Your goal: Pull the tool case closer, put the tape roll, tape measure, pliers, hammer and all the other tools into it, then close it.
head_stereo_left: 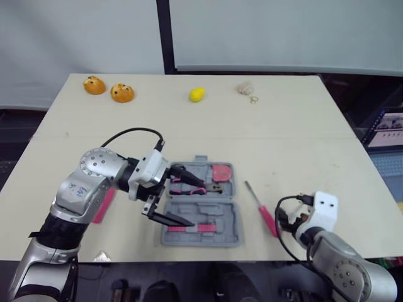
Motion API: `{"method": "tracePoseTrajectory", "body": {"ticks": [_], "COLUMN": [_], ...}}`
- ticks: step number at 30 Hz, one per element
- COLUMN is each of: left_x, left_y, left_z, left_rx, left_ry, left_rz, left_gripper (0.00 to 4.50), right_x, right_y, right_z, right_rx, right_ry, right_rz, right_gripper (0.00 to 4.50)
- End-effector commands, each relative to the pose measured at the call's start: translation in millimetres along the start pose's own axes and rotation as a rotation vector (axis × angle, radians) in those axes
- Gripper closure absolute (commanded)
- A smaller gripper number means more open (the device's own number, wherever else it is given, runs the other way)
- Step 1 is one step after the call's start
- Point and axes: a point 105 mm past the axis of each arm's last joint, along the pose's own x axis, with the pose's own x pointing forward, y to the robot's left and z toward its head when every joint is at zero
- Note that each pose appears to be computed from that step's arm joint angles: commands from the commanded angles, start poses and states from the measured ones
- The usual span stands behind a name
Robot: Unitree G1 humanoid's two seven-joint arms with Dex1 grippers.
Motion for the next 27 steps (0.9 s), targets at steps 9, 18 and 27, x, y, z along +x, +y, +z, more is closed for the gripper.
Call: {"method": "tracePoseTrajectory", "body": {"ticks": [9,18,27], "left_x": [4.4,4.5,5.6], "left_y": [5.0,5.4,2.9], "left_z": [10.0,9.2,9.4], "left_rx": [0.067,0.073,0.071], "left_ry": [-0.006,-0.013,-0.026], "left_rz": [0.009,0.008,0.009], "left_gripper": [0.0,0.0,0.0], "right_x": [9.3,-12.0,-2.4], "right_y": [-12.7,-16.4,-15.4], "right_z": [-5.6,15.5,5.0], "right_rx": [-0.016,-0.123,-0.302], "right_ry": [0.018,-0.023,0.115], "right_rz": [-0.054,0.04,0.175], "right_gripper": [2.82,4.48,4.48]}}
